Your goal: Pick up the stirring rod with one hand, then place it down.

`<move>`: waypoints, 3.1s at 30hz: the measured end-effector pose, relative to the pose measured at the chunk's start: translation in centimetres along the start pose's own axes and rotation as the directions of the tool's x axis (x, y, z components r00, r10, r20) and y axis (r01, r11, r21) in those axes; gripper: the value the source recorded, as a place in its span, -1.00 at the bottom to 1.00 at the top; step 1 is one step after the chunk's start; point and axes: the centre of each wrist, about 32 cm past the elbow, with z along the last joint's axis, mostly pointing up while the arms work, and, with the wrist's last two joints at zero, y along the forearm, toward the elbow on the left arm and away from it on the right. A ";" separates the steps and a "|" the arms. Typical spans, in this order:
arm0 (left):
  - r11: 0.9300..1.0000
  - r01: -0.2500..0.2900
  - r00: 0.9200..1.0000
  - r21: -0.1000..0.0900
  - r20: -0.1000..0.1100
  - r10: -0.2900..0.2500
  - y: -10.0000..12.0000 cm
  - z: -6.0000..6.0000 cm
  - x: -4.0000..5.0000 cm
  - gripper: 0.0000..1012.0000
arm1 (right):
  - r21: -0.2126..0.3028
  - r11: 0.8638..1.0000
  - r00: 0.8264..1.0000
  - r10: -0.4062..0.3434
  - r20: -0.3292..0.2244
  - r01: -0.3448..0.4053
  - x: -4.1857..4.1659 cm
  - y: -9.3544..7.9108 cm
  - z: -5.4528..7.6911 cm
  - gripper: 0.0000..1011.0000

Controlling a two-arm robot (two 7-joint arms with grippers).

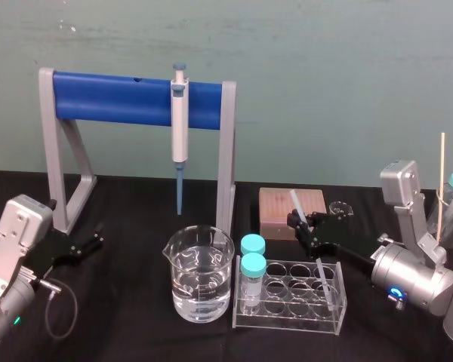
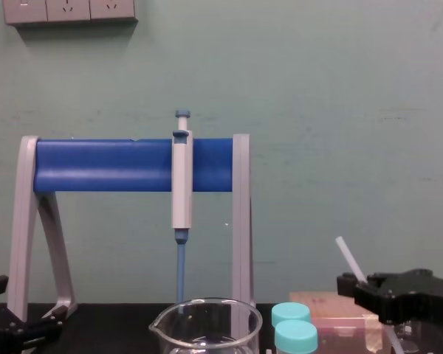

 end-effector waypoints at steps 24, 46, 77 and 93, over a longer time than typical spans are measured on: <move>1.000 0.000 1.000 0.000 0.000 0.000 0.0 0.0 0.00 0.98 | 0.248 0.969 0.996 -0.014 0.083 -0.007 -0.79 0.1 2.7 -0.86; 1.000 0.000 1.000 0.000 0.000 0.000 0.0 0.0 0.00 0.98 | 0.431 0.896 0.959 -0.206 0.196 0.104 0.38 -1.4 1.1 -0.86; 1.000 0.000 1.000 0.000 0.000 0.000 0.0 0.0 0.00 0.98 | 0.426 0.892 0.960 -0.236 0.148 0.153 -0.56 -2.6 -1.8 -0.86; 1.000 0.000 1.000 0.000 0.000 0.000 0.0 0.0 0.00 0.98 | 0.426 0.892 0.961 -0.234 0.148 0.151 -0.55 -2.5 -1.8 -0.86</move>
